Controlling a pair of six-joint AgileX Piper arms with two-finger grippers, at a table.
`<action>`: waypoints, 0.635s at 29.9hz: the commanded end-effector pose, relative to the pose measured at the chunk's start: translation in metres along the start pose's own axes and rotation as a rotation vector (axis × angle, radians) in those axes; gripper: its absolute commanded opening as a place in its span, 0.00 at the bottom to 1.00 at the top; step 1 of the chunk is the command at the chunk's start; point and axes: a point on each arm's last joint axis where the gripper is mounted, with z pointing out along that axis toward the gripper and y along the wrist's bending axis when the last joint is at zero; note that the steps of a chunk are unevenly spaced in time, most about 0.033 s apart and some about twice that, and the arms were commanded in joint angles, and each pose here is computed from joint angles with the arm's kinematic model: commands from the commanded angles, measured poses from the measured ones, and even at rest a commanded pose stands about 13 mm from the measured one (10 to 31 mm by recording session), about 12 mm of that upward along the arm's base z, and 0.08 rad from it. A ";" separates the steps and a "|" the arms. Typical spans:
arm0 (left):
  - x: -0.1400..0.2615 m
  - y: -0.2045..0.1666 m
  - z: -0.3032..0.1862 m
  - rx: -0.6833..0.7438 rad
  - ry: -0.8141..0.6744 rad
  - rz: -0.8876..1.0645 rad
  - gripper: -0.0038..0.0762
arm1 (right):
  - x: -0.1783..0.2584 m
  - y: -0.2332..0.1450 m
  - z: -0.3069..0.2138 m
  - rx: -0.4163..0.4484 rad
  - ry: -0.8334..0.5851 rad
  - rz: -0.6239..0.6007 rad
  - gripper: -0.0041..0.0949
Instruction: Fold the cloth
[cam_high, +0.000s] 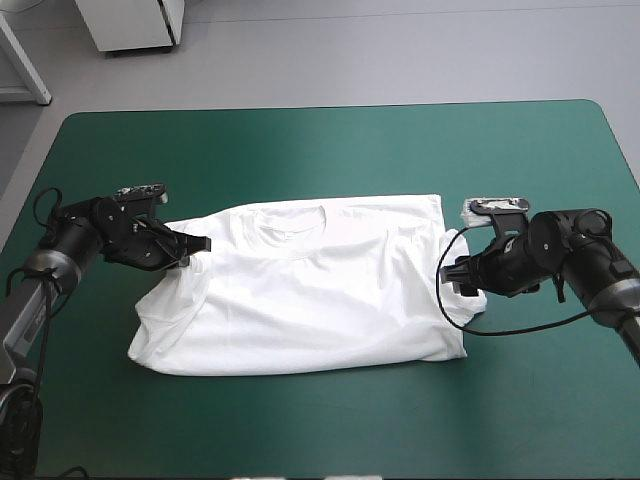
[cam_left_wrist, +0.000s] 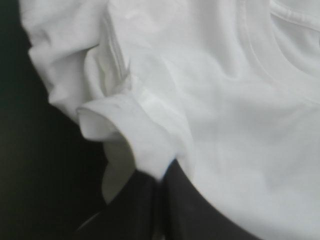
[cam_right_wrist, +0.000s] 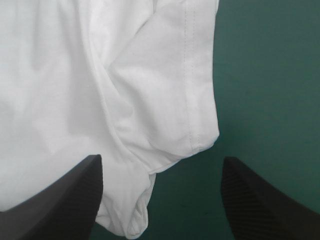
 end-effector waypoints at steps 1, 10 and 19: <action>-0.006 -0.015 -0.003 0.043 -0.042 0.034 0.04 | -0.007 0.002 -0.017 -0.010 -0.099 -0.007 0.67; 0.004 -0.043 0.033 0.088 0.100 0.218 0.29 | -0.006 0.003 -0.017 -0.014 -0.089 -0.003 0.67; -0.002 -0.038 0.009 -0.022 0.211 0.268 0.76 | -0.007 0.002 -0.017 -0.004 -0.096 -0.015 0.67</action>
